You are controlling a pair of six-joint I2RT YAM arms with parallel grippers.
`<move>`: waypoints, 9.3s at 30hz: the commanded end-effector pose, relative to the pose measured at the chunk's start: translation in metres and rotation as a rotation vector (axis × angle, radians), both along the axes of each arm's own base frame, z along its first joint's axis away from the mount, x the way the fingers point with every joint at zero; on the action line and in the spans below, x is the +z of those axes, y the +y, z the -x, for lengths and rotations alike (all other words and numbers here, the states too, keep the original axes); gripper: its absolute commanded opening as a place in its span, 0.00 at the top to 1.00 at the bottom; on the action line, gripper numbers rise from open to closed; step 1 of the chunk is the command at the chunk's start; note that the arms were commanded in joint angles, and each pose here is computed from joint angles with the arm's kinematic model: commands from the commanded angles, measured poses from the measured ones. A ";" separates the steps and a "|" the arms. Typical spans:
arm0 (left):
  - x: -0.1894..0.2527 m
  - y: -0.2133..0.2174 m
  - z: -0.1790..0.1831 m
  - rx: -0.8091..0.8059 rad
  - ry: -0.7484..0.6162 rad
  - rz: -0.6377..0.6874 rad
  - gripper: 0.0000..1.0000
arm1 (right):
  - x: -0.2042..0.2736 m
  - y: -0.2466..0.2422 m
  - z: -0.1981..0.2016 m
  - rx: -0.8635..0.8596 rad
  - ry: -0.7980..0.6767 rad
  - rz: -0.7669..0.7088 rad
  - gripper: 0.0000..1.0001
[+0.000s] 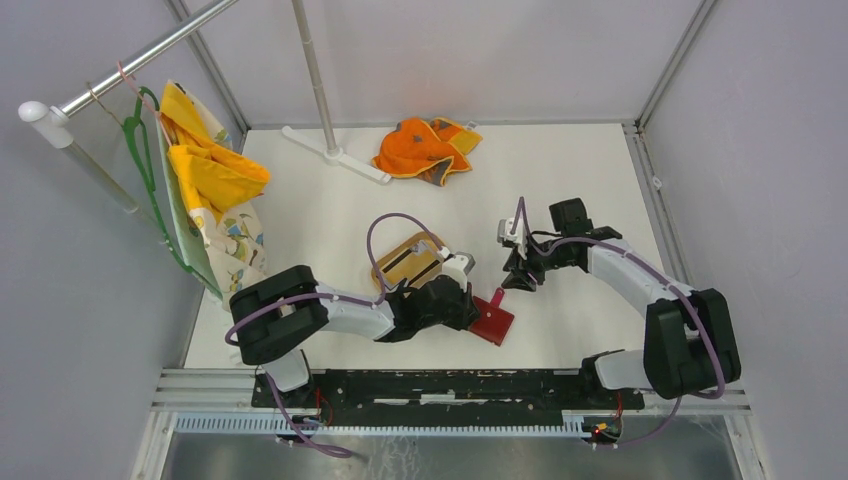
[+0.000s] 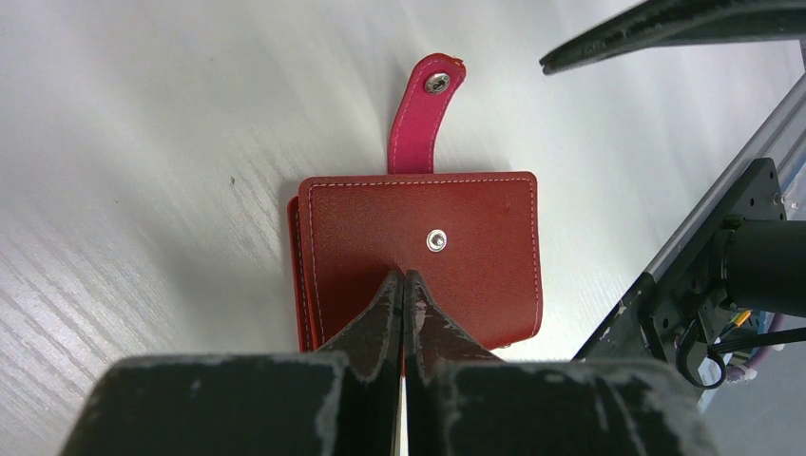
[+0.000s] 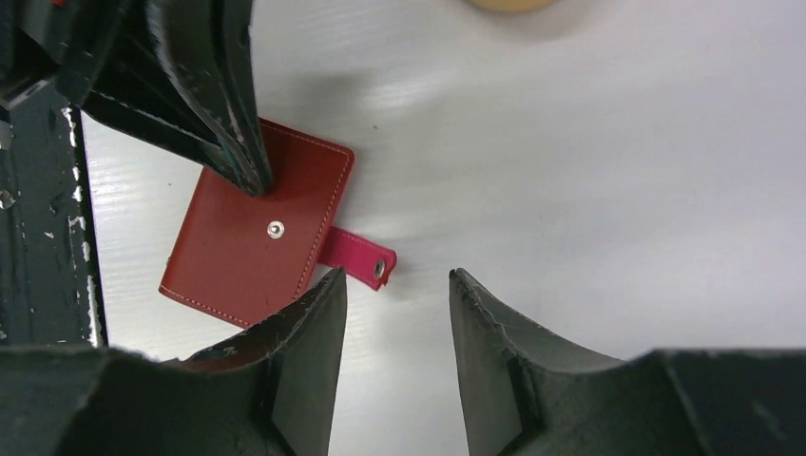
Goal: Put the credit cards into the card holder
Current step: Close the card holder at the center of the board.
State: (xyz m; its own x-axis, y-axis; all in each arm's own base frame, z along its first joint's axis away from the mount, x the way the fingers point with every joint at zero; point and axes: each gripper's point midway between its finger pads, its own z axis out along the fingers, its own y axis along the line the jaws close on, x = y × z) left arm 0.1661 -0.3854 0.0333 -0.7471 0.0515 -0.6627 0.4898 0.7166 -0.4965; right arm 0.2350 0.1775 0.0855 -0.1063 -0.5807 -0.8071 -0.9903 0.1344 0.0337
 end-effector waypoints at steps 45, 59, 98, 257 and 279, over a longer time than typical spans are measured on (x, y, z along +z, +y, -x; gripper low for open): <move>-0.008 0.001 0.004 -0.059 -0.026 0.008 0.98 | -0.046 -0.009 -0.004 -0.151 0.275 0.004 0.64; -0.007 0.001 0.004 -0.058 -0.025 0.010 0.98 | -0.037 -0.003 0.004 -0.106 0.296 -0.039 0.85; -0.005 -0.006 0.006 -0.060 -0.004 0.043 0.98 | -0.026 0.008 0.044 0.107 0.172 -0.017 1.00; 0.005 -0.013 0.013 -0.077 0.039 0.121 0.98 | -0.048 0.013 0.070 0.320 -0.255 0.244 1.00; 0.007 -0.014 0.013 -0.079 0.038 0.125 0.98 | -0.058 0.011 0.083 0.417 -0.274 0.304 1.00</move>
